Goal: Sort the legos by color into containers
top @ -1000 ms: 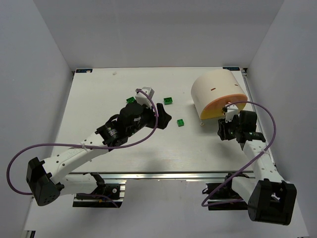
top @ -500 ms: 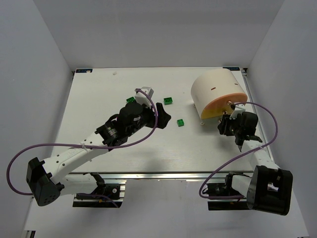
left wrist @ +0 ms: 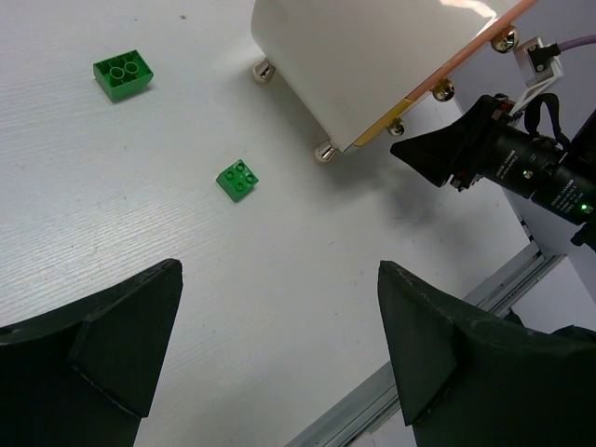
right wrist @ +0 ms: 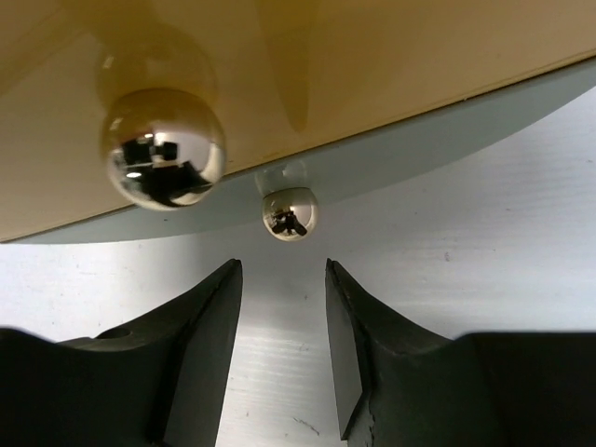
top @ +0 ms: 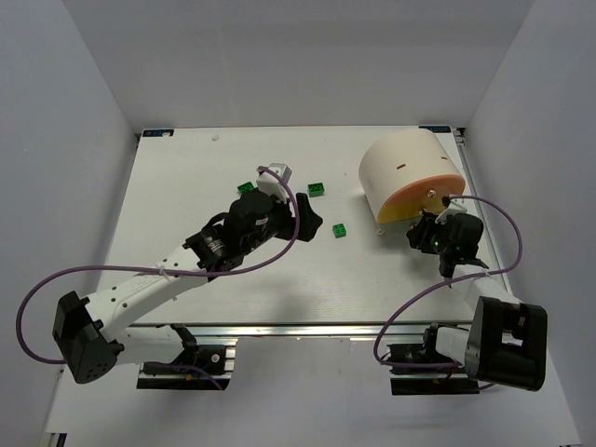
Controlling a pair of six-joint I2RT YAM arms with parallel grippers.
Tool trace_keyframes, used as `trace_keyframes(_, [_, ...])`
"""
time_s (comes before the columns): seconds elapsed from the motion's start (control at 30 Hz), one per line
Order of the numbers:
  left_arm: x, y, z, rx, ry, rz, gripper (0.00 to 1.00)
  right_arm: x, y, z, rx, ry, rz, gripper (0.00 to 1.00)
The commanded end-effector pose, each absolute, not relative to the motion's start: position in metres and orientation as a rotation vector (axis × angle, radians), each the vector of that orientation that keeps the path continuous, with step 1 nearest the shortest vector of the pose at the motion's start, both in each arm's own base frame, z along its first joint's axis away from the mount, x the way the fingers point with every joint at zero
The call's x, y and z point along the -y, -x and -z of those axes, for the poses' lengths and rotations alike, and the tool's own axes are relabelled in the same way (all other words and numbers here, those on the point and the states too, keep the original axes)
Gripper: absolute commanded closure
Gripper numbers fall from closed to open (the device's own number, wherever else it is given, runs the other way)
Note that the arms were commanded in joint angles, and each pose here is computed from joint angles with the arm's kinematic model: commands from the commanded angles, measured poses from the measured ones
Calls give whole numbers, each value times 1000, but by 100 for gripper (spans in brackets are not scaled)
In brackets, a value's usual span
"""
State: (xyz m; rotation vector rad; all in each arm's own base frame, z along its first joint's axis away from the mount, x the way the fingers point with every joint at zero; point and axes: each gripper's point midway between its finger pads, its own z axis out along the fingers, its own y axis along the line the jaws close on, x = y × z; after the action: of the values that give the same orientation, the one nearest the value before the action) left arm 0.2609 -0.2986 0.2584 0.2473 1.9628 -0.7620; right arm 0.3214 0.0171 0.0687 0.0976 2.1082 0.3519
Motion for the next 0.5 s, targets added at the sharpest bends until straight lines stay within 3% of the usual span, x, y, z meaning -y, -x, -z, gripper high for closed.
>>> trace_keyframes(0.0, [302,-264,-279,-1929,-237,789,5,-15,-333,-77,-2044,-151,-371,54])
trace_keyframes(0.47, [306,-266,-279,-1929,-245,792,5,-4,-353,-87,-1980,-228,-367,55])
